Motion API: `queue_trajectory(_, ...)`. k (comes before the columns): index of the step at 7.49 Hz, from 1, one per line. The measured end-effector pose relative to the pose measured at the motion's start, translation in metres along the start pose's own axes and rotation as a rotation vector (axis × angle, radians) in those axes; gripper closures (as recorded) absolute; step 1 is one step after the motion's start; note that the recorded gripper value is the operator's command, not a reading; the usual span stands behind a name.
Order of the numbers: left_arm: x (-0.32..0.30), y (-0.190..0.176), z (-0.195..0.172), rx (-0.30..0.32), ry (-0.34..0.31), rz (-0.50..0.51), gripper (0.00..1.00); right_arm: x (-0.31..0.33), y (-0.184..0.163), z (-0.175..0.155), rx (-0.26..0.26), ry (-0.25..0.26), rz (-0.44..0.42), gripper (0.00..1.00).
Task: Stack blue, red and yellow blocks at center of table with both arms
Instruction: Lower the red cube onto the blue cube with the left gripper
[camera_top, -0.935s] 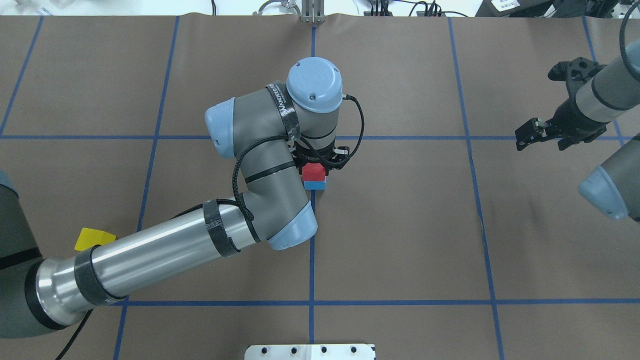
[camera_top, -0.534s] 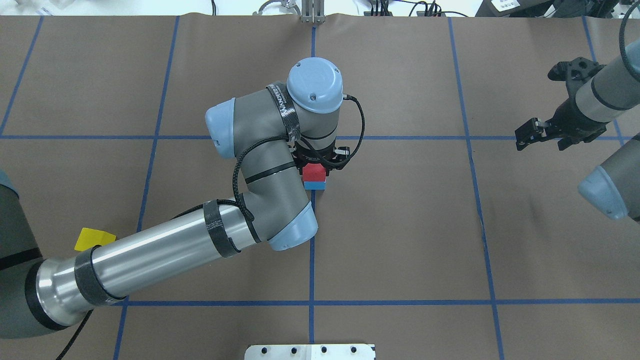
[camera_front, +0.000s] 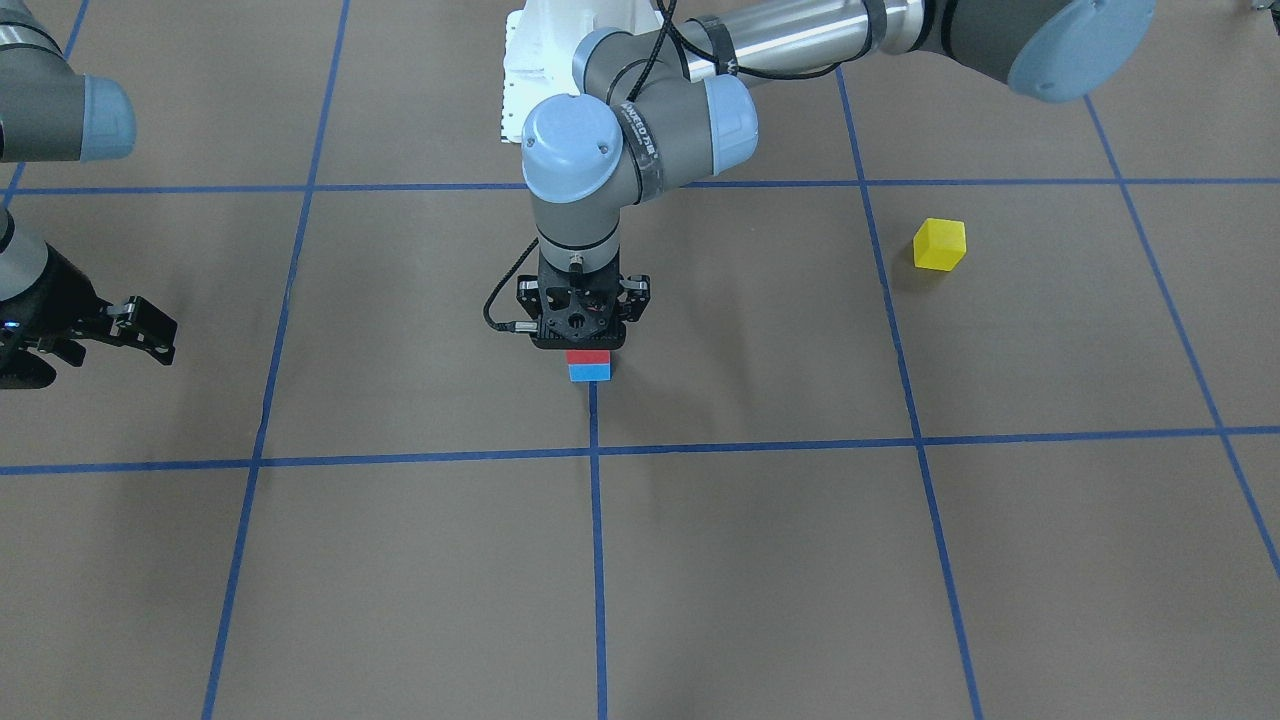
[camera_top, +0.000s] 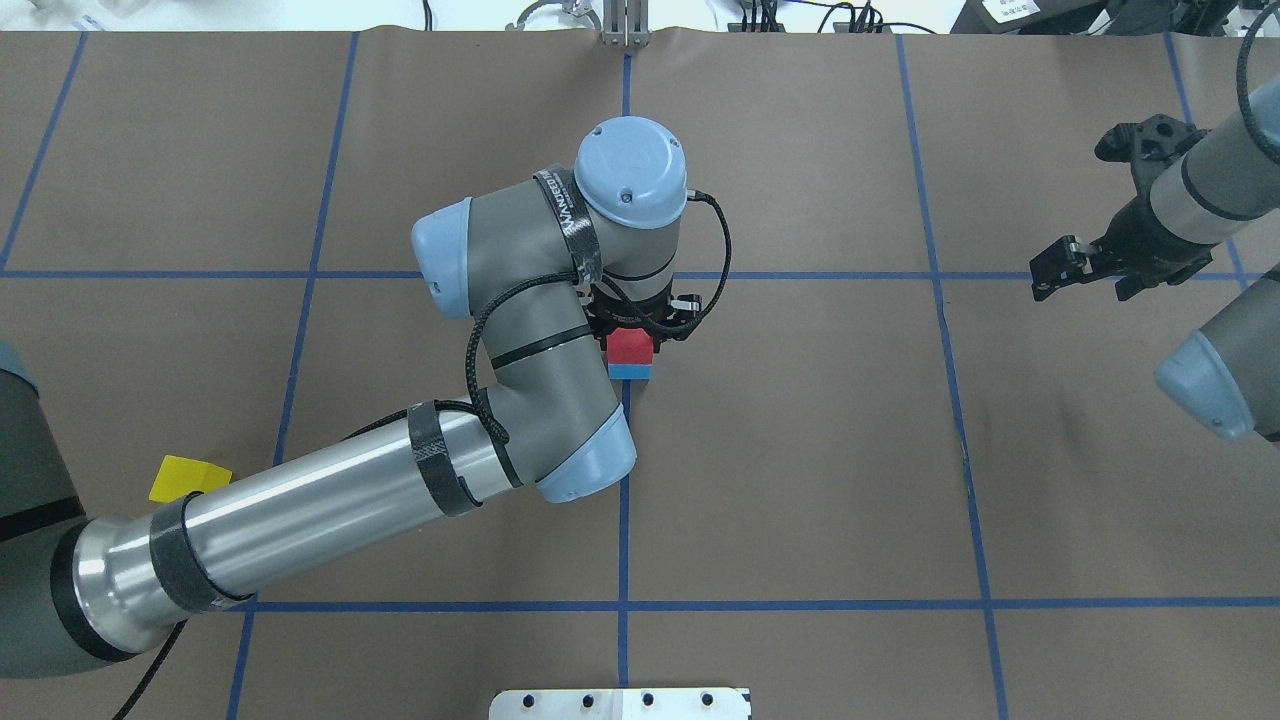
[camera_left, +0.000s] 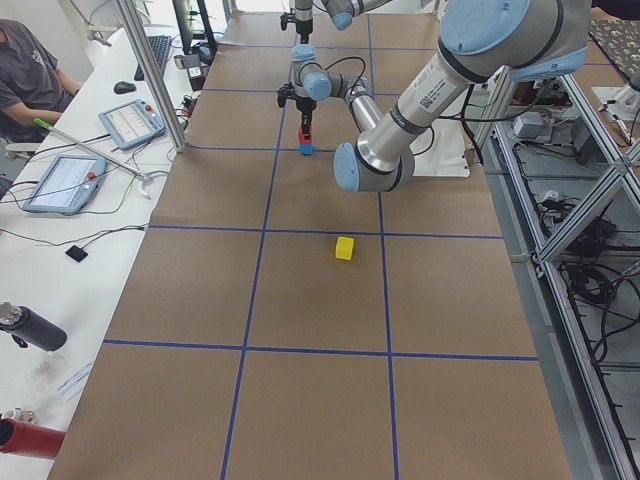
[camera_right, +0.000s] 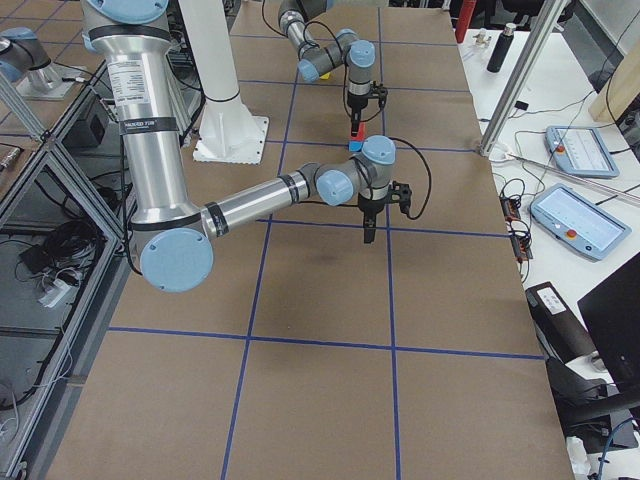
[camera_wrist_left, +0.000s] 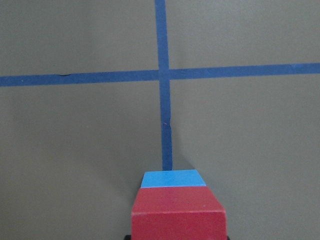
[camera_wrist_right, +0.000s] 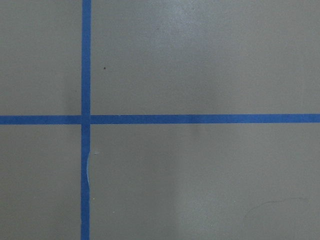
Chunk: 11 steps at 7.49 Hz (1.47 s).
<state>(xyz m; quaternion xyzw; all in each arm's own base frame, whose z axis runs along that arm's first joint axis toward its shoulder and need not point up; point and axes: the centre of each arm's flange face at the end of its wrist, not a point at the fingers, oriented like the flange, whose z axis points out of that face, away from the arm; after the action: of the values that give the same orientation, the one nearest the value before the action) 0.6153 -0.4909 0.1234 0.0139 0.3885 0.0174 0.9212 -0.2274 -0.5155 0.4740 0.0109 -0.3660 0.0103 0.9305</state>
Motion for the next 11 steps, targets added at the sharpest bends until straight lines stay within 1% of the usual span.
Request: queue_trajectory(11, -0.0032, -0.0007, 0.0021, 0.001, -0.001, -0.002, 1.0, -0.0007, -0.0006, -0.0001, 0.001, -0.001, 0.0, 0.0)
